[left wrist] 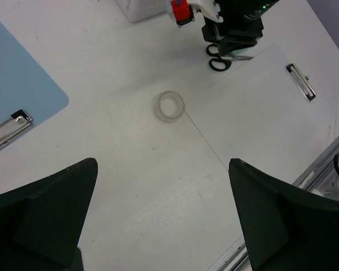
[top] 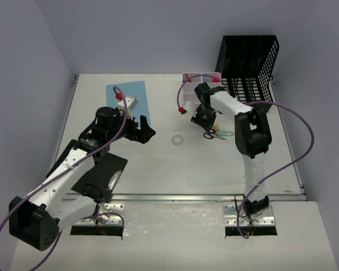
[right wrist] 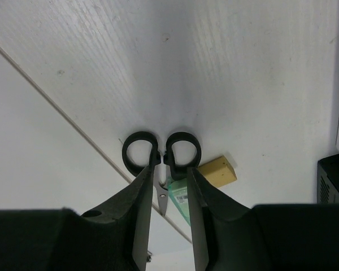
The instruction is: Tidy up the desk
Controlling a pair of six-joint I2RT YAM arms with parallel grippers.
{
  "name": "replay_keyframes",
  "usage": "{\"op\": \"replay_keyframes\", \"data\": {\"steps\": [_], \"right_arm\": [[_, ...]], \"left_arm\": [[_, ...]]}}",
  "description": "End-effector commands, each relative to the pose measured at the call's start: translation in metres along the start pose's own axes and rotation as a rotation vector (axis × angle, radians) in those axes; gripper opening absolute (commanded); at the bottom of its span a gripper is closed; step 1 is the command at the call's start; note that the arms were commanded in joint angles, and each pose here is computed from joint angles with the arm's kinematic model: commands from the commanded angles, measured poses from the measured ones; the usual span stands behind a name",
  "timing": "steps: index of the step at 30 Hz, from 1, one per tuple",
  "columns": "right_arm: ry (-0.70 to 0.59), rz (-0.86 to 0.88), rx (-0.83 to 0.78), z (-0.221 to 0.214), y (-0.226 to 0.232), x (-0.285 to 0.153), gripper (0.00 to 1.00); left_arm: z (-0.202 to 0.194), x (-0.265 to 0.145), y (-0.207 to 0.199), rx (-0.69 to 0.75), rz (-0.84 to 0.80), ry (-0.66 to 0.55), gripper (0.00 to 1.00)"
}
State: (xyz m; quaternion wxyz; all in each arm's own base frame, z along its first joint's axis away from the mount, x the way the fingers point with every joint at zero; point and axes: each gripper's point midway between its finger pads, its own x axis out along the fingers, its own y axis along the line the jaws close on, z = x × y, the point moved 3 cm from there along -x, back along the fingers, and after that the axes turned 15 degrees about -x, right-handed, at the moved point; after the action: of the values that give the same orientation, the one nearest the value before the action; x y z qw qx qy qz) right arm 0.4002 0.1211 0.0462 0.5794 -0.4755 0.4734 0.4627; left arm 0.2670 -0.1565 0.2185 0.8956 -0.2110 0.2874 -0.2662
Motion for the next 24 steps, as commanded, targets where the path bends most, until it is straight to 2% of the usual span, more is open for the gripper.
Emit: {"op": "replay_keyframes", "data": {"steps": [1,24], "right_arm": [[-0.008,-0.011,0.06,-0.003,0.001,-0.013,0.31],[-0.031,0.036,0.107,-0.002,0.003,0.001,0.33]], "left_arm": [[0.011,0.0,-0.004,0.004,-0.033,-0.049,0.99],[0.009,0.002,-0.003,-0.002,-0.03,-0.041,0.99]]}}
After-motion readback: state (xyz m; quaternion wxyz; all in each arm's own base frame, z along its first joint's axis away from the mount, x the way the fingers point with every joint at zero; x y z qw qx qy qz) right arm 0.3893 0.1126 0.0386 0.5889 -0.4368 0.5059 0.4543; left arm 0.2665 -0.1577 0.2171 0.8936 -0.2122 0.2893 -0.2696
